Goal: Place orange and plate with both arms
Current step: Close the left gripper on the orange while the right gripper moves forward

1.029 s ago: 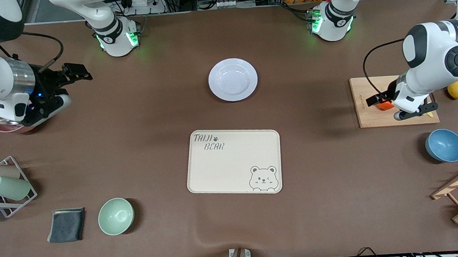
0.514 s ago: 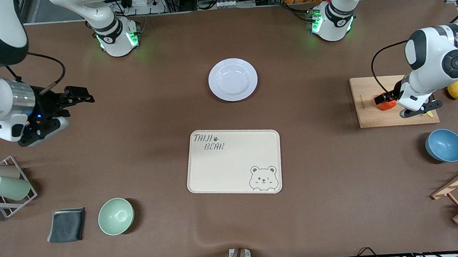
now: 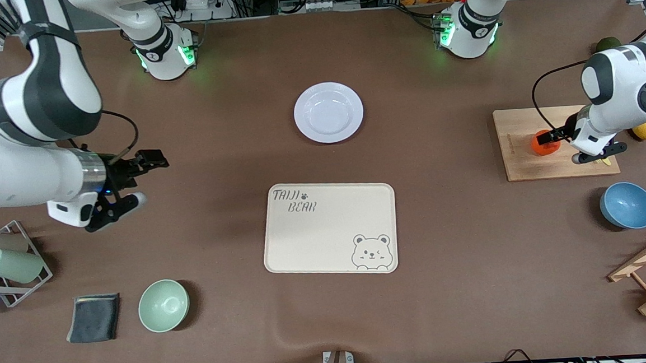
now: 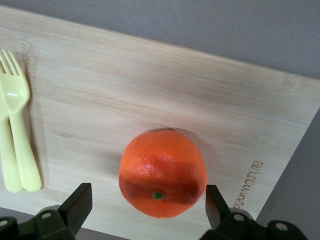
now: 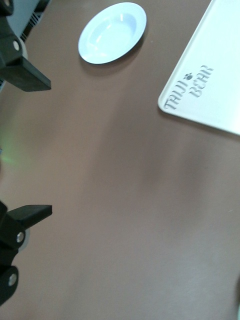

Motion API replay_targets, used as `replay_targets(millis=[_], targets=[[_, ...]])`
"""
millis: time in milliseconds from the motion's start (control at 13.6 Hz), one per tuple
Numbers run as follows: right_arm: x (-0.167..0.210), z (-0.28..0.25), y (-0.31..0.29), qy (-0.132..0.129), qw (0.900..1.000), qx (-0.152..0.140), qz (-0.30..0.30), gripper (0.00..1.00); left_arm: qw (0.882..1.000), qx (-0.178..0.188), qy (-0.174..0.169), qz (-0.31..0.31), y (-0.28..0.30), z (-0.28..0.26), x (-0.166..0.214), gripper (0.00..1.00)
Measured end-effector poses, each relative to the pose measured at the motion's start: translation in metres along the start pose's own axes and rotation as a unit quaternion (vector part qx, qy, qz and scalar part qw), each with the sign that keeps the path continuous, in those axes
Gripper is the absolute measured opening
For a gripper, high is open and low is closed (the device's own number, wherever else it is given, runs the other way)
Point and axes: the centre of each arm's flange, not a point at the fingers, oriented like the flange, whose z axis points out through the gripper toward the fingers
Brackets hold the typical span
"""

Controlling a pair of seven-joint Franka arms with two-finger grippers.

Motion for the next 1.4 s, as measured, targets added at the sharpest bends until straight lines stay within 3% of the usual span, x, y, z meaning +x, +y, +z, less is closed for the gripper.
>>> replay_targets(millis=[294,588,735,882,955,1396], targets=[[0.009,-0.004,-0.017,0.025,1.000,-0.011,-0.014,1.00,1.000,-0.002,-0.003,0.004,0.004,0.009,0.002,1.00],[0.009,-0.006,-0.014,0.029,0.999,-0.012,-0.012,1.00,1.000,-0.005,0.001,0.005,0.005,0.017,0.004,1.00],[0.009,-0.006,-0.016,0.026,1.000,-0.011,-0.014,1.00,1.000,-0.006,0.001,0.005,0.006,0.020,0.005,0.94],[0.008,-0.006,-0.017,0.024,1.000,-0.011,-0.015,1.00,1.000,-0.006,0.003,0.006,0.006,0.022,0.007,0.77],[0.009,-0.005,-0.018,0.023,1.000,-0.010,-0.016,1.00,1.000,-0.006,0.003,0.006,0.005,0.022,0.007,0.74],[0.011,-0.005,-0.038,0.021,0.999,-0.013,-0.032,1.00,1.000,-0.006,0.008,0.009,0.008,0.020,0.008,0.72]])
